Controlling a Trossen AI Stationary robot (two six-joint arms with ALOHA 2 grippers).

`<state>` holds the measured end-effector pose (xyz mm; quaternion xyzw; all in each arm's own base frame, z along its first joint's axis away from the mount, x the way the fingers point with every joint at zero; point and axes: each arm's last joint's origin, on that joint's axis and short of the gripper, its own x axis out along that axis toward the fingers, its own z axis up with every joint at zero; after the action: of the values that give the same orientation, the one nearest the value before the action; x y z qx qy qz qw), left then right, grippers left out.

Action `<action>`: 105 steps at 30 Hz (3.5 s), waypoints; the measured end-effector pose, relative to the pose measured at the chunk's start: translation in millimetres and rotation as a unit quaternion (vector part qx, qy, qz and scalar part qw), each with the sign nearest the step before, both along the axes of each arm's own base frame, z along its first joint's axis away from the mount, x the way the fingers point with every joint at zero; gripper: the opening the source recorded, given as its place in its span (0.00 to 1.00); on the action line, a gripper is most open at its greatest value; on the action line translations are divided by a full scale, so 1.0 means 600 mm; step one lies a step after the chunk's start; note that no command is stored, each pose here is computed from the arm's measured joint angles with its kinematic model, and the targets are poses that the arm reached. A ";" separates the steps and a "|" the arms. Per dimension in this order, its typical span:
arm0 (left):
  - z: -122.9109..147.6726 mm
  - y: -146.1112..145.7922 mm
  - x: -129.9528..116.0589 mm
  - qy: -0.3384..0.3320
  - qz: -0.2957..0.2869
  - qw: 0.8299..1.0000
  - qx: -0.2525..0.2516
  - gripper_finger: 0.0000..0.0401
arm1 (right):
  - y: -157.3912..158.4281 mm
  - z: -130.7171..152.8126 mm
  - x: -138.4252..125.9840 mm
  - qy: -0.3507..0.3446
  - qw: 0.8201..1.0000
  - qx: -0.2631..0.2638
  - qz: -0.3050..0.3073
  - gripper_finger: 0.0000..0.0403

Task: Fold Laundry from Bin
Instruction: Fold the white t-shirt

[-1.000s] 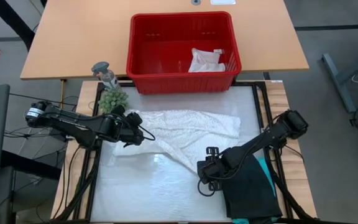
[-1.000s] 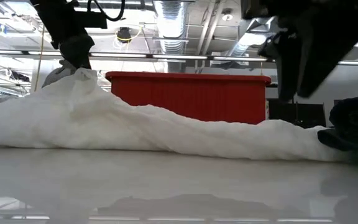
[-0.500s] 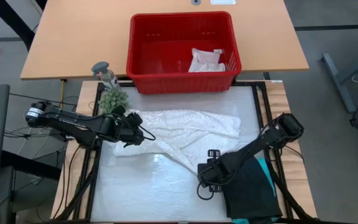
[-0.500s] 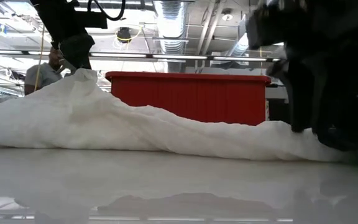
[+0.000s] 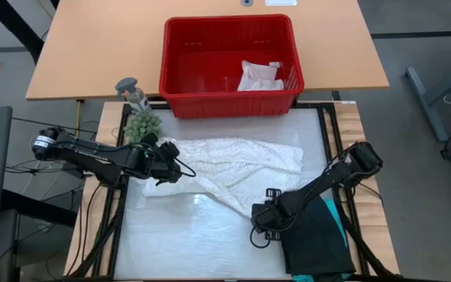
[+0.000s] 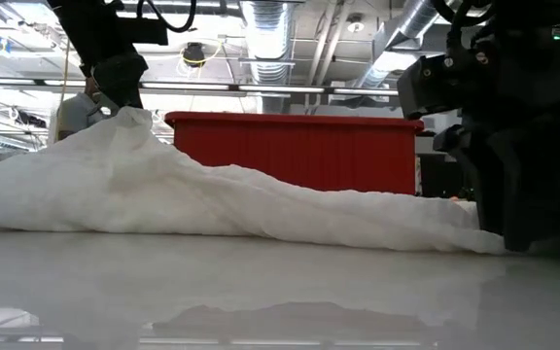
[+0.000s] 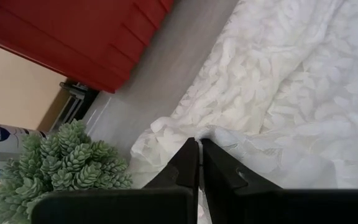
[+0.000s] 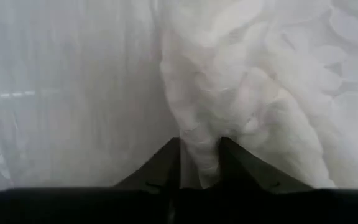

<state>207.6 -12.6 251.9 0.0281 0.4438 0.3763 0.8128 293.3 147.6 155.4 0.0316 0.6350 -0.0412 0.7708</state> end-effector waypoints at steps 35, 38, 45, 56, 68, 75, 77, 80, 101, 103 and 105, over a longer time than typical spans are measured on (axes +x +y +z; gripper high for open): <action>0.006 -0.002 -0.006 0.005 -0.027 0.999 -0.032 0.00 | -0.130 0.155 0.019 0.013 0.998 0.062 -0.012 0.04; 0.011 -0.001 -0.009 -0.002 -0.027 0.999 -0.030 0.00 | -0.148 0.175 0.008 -0.007 0.997 0.066 -0.027 0.04; 0.018 0.000 -0.017 -0.013 -0.027 0.999 -0.031 0.00 | -0.176 0.142 -0.008 0.023 0.996 0.064 -0.063 0.04; 0.018 -0.001 -0.017 -0.005 -0.037 0.999 -0.039 0.00 | -0.098 0.064 -0.049 0.046 0.991 0.110 -0.067 0.04; 0.018 -0.001 -0.018 0.002 -0.045 0.998 -0.034 0.00 | -0.157 0.085 0.000 -0.043 0.982 0.162 -0.092 0.04; 0.021 0.006 -0.011 -0.029 -0.021 0.999 -0.018 0.00 | -0.206 0.087 -0.001 -0.022 0.982 0.155 -0.109 0.04; 0.023 0.014 -0.007 -0.038 -0.017 0.999 -0.018 0.00 | -0.214 0.087 -0.005 -0.011 0.981 0.152 -0.118 0.04; 0.024 0.027 -0.003 -0.038 -0.014 0.999 -0.016 0.00 | -0.225 0.090 -0.014 0.002 0.983 0.146 -0.115 0.04; -0.024 0.091 -0.018 0.026 0.015 0.998 -0.061 0.00 | -0.346 0.124 -0.074 0.027 0.980 0.094 -0.175 0.04; -0.035 0.090 -0.022 0.035 0.015 0.997 -0.063 0.00 | -0.358 0.132 -0.080 0.013 0.980 0.086 -0.179 0.04; -0.040 0.090 -0.022 0.034 0.015 0.997 -0.063 0.00 | -0.367 0.134 -0.086 0.010 0.978 0.086 -0.187 0.04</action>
<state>194.3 41.6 228.0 -0.0169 0.4942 0.3588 0.7917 241.9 -72.9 236.0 0.2158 0.6269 -0.1304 0.7372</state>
